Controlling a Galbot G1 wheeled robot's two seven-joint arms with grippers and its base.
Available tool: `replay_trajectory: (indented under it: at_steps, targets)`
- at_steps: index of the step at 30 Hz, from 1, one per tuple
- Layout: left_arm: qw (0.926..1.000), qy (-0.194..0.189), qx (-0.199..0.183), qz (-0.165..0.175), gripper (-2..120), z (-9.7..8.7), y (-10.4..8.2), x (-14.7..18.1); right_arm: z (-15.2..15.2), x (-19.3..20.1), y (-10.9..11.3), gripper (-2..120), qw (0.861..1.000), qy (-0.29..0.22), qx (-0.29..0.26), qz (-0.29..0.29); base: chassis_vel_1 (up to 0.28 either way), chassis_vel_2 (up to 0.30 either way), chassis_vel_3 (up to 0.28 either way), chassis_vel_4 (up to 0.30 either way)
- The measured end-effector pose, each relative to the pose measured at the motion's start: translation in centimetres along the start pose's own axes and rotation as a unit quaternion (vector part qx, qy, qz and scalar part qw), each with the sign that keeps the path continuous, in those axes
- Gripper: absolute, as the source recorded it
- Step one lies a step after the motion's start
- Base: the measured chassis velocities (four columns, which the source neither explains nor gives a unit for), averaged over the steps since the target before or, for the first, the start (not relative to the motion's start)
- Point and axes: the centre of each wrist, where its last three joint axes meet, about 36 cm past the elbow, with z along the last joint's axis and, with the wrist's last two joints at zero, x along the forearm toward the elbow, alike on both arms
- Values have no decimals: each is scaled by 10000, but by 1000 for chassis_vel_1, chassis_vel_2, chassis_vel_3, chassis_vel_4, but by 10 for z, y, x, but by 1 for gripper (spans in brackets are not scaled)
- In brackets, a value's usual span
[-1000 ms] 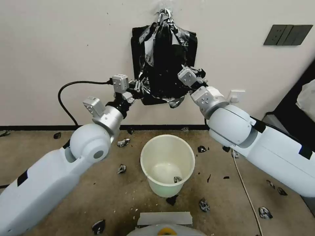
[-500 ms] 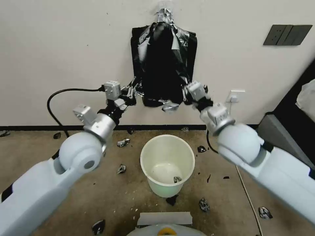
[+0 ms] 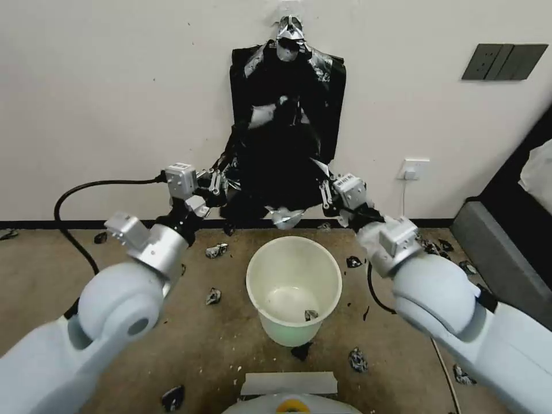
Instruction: Place a trash bag onto the trash bin.
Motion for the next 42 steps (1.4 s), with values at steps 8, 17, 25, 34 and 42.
replay_trajectory:
  at_steps: [8, 17, 25, 34, 42]
  targets:
    - [9985, 214, 506, 84, 0, 3, -23, 9, -22, 57, 0, 0, 9940, 604, -892, 170, 0, 0, 0, 0]
    - [9908, 666, 1177, -42, 0, 38, -47, 4, -7, 85, -17, 0, 9806, 1483, -1155, 559, 0, 0, 0, 0]
    - [9810, 1169, 1543, -125, 0, 71, -69, 1, 6, 100, -11, 0, 9690, 1923, -1336, 781, 0, 0, 0, 0]
    - [9739, 1561, 1595, -409, 0, 81, -69, 16, 18, 111, 18, 0, 9512, 2433, -1792, 617, 0, 0, 0, 0]
    - [9636, 1960, 1663, -733, 0, 105, -74, 36, 23, 118, 39, 0, 9357, 2783, -2095, 554, 0, 0, 0, 0]
